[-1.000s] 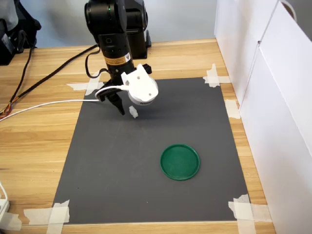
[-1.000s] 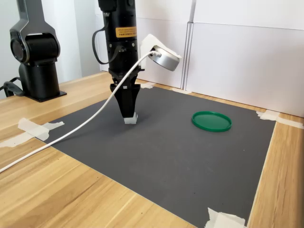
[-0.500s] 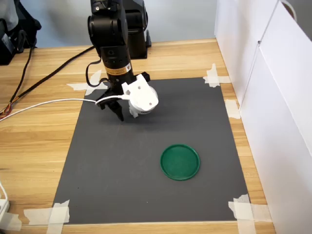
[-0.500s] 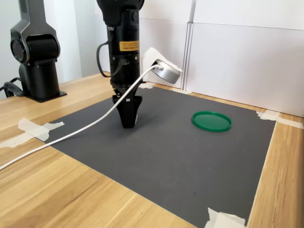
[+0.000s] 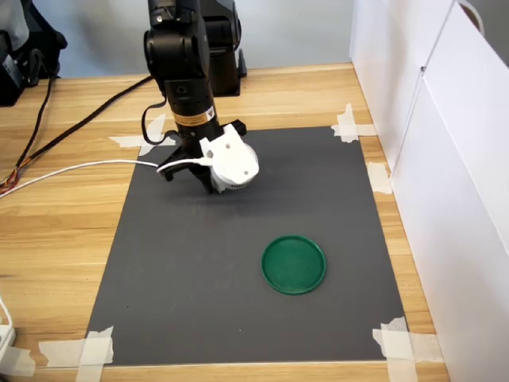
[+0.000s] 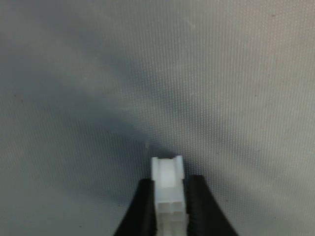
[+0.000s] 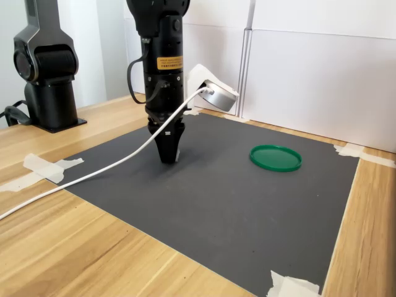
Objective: Grasp a white terminal and put it in the green lid.
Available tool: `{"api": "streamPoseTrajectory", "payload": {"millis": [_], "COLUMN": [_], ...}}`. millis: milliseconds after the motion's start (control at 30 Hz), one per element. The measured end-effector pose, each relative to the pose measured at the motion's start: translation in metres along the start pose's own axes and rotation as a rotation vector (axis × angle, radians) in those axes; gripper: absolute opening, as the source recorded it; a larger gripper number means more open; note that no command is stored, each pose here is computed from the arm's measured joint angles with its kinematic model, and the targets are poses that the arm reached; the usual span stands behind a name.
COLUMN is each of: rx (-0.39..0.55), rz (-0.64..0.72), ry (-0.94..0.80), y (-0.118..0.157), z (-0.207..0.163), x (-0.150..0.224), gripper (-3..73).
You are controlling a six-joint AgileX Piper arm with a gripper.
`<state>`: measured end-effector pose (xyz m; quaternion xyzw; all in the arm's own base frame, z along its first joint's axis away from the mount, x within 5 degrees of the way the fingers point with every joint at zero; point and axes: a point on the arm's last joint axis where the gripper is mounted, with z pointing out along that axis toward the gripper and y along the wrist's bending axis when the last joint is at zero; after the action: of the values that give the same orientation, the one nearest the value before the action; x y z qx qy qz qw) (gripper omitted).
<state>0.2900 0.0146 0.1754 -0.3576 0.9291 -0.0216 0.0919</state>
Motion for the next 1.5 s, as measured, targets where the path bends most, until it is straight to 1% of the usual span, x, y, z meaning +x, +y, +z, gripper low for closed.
{"api": "streamPoseTrajectory", "payload": {"millis": [67, 333, 433, 600, 667, 733, 833, 1000, 1167, 1267, 1400, 1500], "rx": [-0.001, -0.004, 0.001, 0.063, 0.095, 0.111, 0.101, 0.06, 0.027, 0.005, -0.001, 0.019], "rz": [0.002, 0.01, 0.017, 0.023, 0.003, -0.041, -0.112, -0.134, -0.166, -0.193, -0.194, -0.197], "ry": [-0.001, -0.009, -0.029, -0.139, -0.195, -0.227, -0.248, -0.245, -0.216, -0.178, -0.139, -0.13], "y": [0.0, 0.0, -0.006, -0.027, -0.033, -0.033, -0.024, -0.011, 0.004, 0.013, 0.014, 0.013], "z": [0.0, -0.001, -0.01, -0.046, -0.062, -0.073, -0.079, -0.062, -0.032, -0.012, 0.003, 0.003], "x": [0.0, -0.002, -0.01, -0.04, -0.055, -0.07, -0.098, -0.133, -0.153, -0.158, -0.159, -0.159], "gripper": [9.7, 9.5, 9.5, 9.5, 9.5, 9.5, 9.5, 9.5, 9.5, 9.5, 9.6, 13.5]}}
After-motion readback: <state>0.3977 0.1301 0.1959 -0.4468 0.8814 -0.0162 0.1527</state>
